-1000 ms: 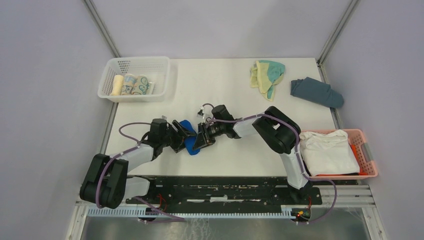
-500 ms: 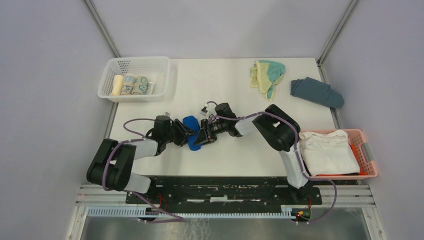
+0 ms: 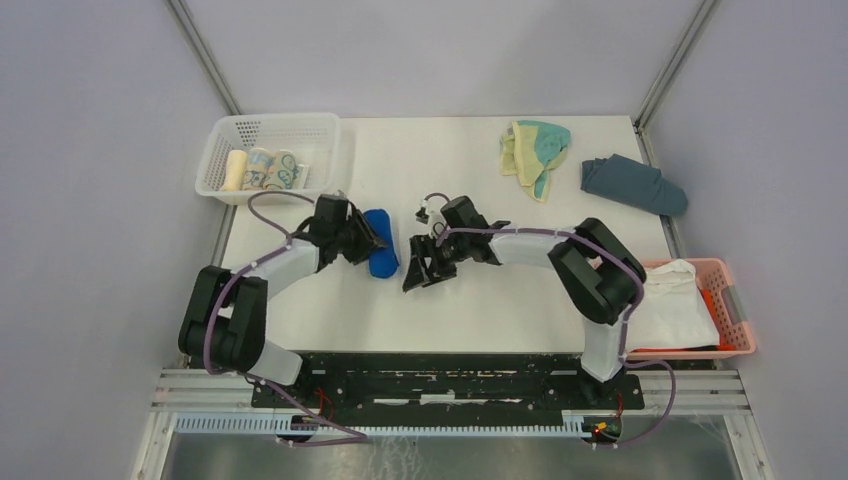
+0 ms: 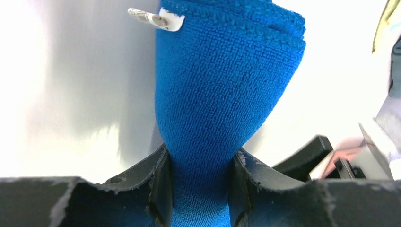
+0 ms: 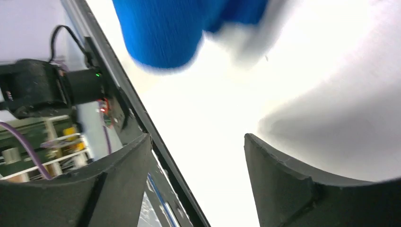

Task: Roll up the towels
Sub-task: Pick up the towel at the center of the board, then place the towel in the bin.

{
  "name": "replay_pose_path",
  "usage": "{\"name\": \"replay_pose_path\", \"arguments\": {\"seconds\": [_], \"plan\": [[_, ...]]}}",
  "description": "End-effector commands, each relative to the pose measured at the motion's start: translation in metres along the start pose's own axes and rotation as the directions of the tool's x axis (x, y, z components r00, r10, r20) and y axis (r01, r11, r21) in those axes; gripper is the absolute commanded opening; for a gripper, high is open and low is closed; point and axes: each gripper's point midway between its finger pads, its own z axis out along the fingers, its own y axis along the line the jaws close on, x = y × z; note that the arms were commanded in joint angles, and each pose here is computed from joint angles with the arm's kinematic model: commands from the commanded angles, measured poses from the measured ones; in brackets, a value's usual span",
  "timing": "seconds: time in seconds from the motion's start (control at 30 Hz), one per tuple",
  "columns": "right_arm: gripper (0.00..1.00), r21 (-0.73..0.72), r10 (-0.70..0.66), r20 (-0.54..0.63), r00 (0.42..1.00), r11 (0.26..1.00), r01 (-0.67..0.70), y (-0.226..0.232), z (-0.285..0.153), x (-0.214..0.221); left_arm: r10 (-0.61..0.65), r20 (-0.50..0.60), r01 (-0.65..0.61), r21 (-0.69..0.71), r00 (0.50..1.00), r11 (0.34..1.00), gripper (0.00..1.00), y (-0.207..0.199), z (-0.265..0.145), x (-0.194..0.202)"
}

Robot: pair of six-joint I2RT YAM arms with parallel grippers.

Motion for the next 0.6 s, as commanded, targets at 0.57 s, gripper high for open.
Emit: {"name": "replay_pose_path", "arguments": {"seconds": [0.57], "plan": [[1.00, 0.462, -0.300, -0.030, 0.954, 0.842, 0.279, -0.035, -0.121, 0.016, 0.216, 0.258, -0.256, 0.130, 0.942, 0.958, 0.19, -0.065, -0.077, -0.274]]}}
